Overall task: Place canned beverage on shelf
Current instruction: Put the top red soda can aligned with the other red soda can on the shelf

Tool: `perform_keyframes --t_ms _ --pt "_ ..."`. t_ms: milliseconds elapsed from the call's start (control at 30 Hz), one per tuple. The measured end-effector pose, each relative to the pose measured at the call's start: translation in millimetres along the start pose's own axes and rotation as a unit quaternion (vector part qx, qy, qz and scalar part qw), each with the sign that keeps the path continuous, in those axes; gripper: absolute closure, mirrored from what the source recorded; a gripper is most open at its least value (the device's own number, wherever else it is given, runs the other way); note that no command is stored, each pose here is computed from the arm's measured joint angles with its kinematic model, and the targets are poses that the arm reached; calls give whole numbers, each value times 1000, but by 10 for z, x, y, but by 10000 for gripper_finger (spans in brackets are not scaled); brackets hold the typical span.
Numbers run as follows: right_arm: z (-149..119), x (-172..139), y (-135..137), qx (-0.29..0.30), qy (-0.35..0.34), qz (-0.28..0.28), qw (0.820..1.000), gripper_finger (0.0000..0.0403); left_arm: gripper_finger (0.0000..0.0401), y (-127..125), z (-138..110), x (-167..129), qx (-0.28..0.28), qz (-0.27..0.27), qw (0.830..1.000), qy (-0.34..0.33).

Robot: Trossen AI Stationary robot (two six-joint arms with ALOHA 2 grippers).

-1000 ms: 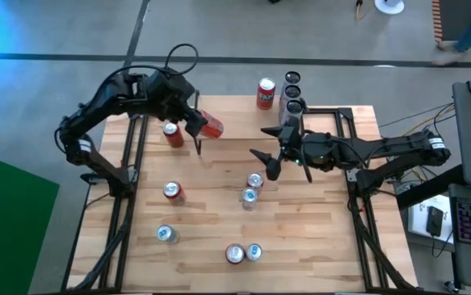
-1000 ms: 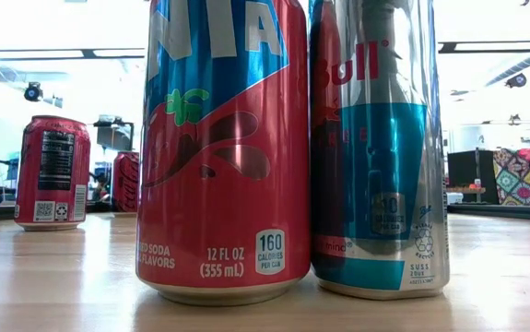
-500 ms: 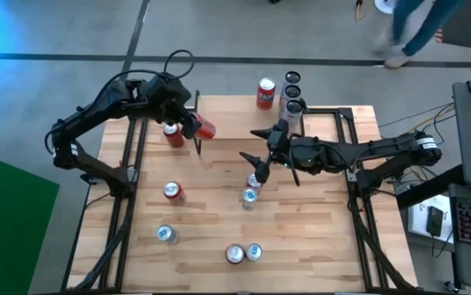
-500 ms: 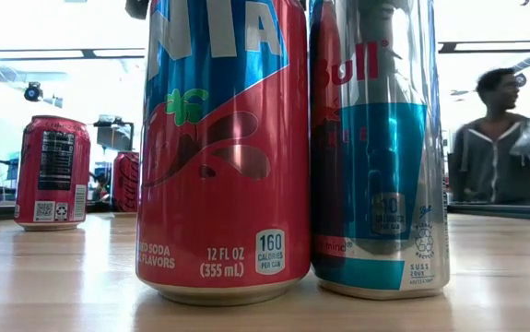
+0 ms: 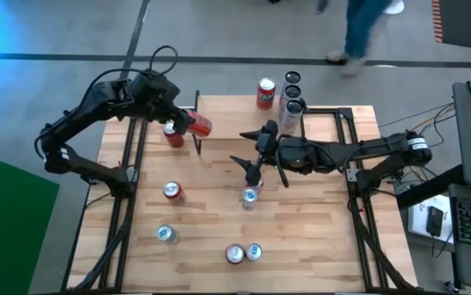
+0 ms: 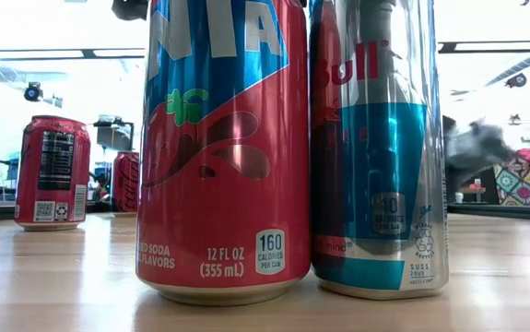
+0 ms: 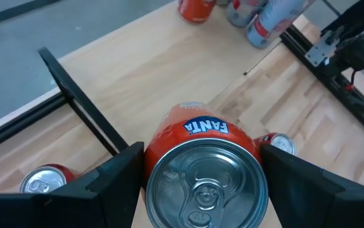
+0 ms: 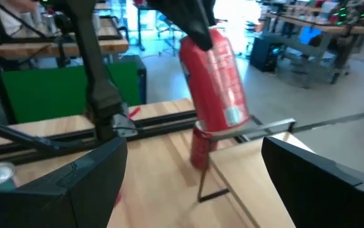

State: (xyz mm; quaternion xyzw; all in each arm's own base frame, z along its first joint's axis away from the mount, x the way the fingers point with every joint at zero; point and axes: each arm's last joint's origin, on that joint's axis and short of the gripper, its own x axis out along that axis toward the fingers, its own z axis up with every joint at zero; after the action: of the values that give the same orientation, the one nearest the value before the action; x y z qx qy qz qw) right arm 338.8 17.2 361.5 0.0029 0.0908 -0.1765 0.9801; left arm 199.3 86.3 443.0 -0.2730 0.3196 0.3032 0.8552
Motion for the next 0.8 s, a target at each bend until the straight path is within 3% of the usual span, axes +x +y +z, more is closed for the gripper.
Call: perform_keyframes --t_ms 400,800 --pt "-22 125 -3 1 49 36 998 48 132 -40 12 -49 -24 -23 999 -19" --pt "-27 134 0 -5 48 36 998 48 132 -147 27 -28 -29 -51 998 -39"
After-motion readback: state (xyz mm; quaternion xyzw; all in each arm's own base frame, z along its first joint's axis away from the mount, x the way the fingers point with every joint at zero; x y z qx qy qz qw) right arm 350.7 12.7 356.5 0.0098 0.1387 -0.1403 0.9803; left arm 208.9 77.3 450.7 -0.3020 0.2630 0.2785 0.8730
